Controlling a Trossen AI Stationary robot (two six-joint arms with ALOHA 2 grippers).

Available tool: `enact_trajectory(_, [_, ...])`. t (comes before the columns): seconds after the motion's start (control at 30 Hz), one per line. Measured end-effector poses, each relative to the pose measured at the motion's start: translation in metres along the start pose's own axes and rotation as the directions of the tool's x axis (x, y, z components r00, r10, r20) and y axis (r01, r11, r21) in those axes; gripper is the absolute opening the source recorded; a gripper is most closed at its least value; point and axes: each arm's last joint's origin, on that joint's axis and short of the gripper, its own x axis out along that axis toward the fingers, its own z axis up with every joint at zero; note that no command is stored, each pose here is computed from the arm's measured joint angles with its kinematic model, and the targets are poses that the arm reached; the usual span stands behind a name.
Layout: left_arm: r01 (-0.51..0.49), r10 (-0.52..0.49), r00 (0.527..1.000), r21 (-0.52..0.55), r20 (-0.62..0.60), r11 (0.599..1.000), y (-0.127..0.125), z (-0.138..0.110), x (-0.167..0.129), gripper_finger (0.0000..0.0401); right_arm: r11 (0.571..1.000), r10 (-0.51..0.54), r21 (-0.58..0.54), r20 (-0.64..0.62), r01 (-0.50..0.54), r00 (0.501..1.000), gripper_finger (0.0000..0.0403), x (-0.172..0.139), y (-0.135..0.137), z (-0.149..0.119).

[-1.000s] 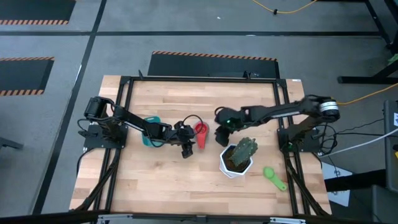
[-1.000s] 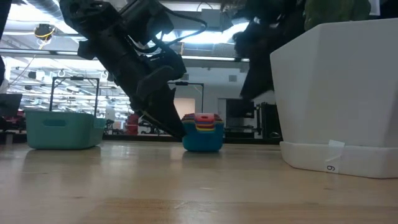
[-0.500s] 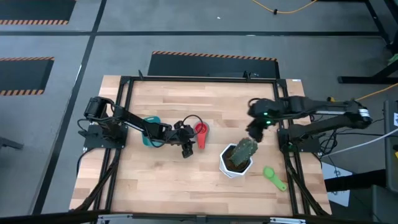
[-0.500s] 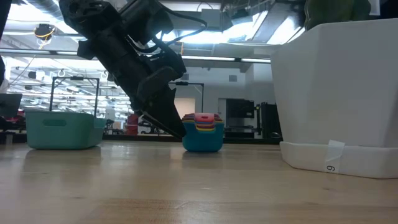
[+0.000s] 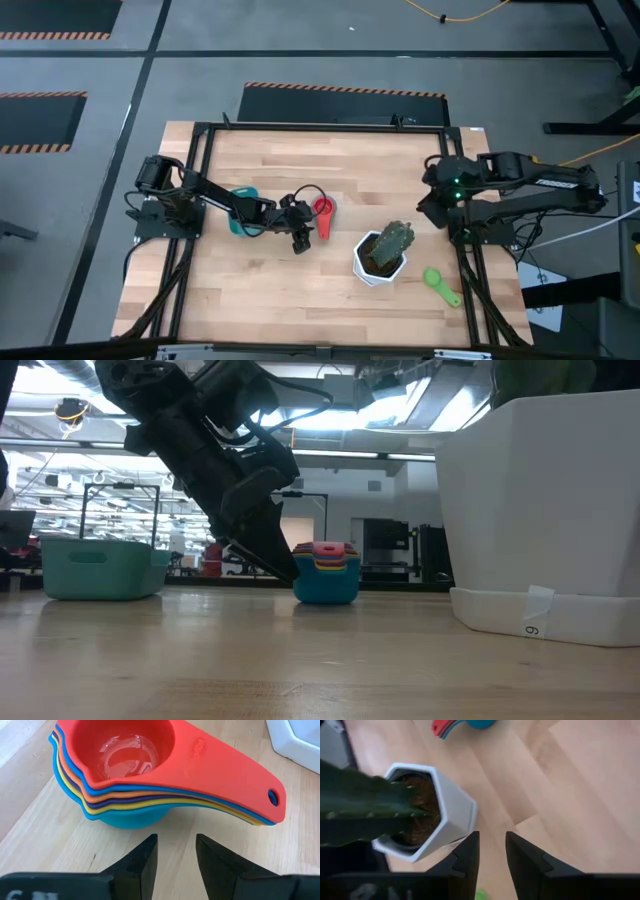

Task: Nest measuring cups in basket
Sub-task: Stack the green measuring cup on top of the red measuring cup

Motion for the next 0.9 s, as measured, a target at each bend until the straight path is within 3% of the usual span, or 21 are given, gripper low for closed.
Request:
enact_trajectory(0.17, [0.0, 0.0, 1.0, 0.0, 0.0, 1.0, 0.0, 0.0, 0.0, 0.0128, 0.998, 0.05, 0.037, -0.033, -0.049, 0.998, 0.011, 0.0001, 0.0016, -0.0008])
enact_trajectory(0.4, [0.0, 0.0, 1.0, 0.0, 0.0, 1.0, 0.0, 0.0, 0.0, 0.0128, 0.997, 0.073, 0.043, -0.048, -0.071, 0.996, 0.0165, 0.0001, 0.0023, -0.0012])
enact_trajectory(0.53, [0.0, 0.0, 1.0, 0.0, 0.0, 1.0, -0.0001, -0.0001, 0.0, 0.0128, 0.988, -0.059, 0.146, 0.03, 0.054, 0.998, 0.0192, 0.0006, -0.0017, 0.0012])
enact_trajectory(0.6, [0.0, 0.0, 1.0, 0.0, 0.0, 1.0, -0.0001, -0.0001, 0.0, 0.0128, 0.987, -0.073, 0.145, 0.039, 0.066, 0.997, 0.0195, 0.0006, -0.0021, 0.0015])
enact_trajectory(0.73, [0.0, 0.0, 1.0, 0.001, 0.0, 1.0, -0.0002, -0.0001, -0.0001, 0.0128, 0.996, -0.005, 0.09, -0.007, 0.005, 1.0, 0.0196, 0.0007, -0.0001, 0.0])
enact_trajectory(0.9, [0.0, 0.0, 1.0, 0.001, 0.0, 1.0, -0.0002, -0.0001, -0.0001, 0.0128, 0.991, 0.059, 0.124, -0.045, -0.053, 0.997, 0.0196, 0.0006, 0.0019, -0.0008])
